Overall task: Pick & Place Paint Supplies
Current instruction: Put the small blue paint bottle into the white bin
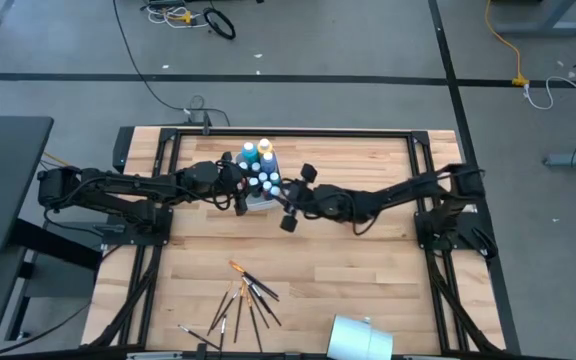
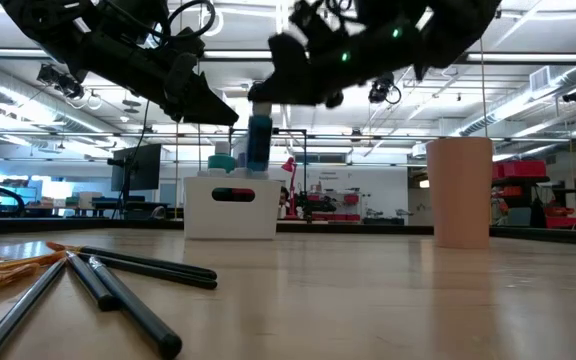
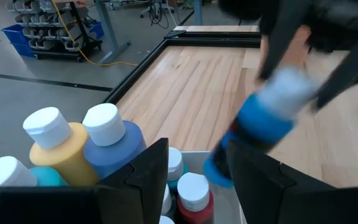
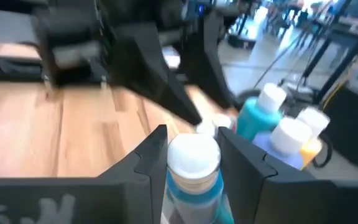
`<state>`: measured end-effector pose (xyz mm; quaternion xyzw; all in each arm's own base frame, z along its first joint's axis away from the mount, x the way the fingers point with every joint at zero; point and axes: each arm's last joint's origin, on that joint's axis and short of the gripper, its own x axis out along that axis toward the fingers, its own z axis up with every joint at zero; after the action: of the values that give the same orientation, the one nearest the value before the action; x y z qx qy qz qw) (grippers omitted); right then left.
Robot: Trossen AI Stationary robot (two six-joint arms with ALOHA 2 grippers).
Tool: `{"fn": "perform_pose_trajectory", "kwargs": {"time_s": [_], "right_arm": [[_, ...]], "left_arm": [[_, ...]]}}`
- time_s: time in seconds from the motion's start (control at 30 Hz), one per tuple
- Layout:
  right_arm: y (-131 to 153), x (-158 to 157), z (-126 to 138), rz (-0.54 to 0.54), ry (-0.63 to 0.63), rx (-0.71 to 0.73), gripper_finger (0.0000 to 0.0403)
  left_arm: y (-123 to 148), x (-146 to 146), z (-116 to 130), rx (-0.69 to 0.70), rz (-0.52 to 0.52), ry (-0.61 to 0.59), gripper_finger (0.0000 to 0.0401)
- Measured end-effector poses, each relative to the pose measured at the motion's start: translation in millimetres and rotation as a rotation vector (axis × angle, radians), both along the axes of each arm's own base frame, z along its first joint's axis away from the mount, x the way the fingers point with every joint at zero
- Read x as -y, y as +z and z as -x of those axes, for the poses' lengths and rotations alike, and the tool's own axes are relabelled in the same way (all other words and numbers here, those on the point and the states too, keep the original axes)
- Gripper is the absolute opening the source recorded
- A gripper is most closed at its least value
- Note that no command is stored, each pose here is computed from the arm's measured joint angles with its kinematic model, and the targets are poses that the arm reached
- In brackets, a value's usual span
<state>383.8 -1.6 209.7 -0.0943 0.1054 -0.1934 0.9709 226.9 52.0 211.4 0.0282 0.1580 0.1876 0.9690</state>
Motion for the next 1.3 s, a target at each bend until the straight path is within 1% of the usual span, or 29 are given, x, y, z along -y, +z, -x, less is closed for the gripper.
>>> {"fn": "perform_pose_trajectory", "kwargs": {"time_s": [0.17,0.27,0.4,0.6,0.8,0.93,1.13,1.3], "right_arm": [[-17.8,12.1,-4.5,-0.075,-0.039,-0.024,0.0122],[-27.0,15.4,-4.4,-0.079,-0.051,-0.073,0.0122],[-31.2,20.3,-3.6,-0.091,-0.068,-0.105,0.0122],[-38.7,30.7,-3.1,-0.170,-0.055,-0.127,0.0123],[-53.1,43.0,-5.1,-0.228,-0.084,-0.132,0.0123],[-59.9,46.5,-7.8,-0.226,-0.096,-0.118,0.0123],[-59.7,46.4,-8.3,-0.201,-0.088,-0.117,0.0124],[-58.6,46.9,-8.3,-0.162,-0.087,-0.119,0.0145]], "left_arm": [[0.0,0.0,0.0,0.000,0.000,0.000,0.0173],[0.0,0.0,0.0,0.000,0.000,0.000,0.0173],[0.0,0.0,0.0,0.000,-0.001,0.000,0.0173],[0.0,0.0,0.0,-0.001,-0.004,-0.001,0.0173],[0.0,0.0,0.0,-0.001,-0.004,-0.002,0.0173],[0.0,0.0,0.0,-0.002,-0.005,-0.002,0.0173],[0.0,0.0,0.0,-0.003,-0.006,-0.002,0.0173],[0.0,0.1,0.0,-0.003,-0.007,-0.002,0.0173]]}}
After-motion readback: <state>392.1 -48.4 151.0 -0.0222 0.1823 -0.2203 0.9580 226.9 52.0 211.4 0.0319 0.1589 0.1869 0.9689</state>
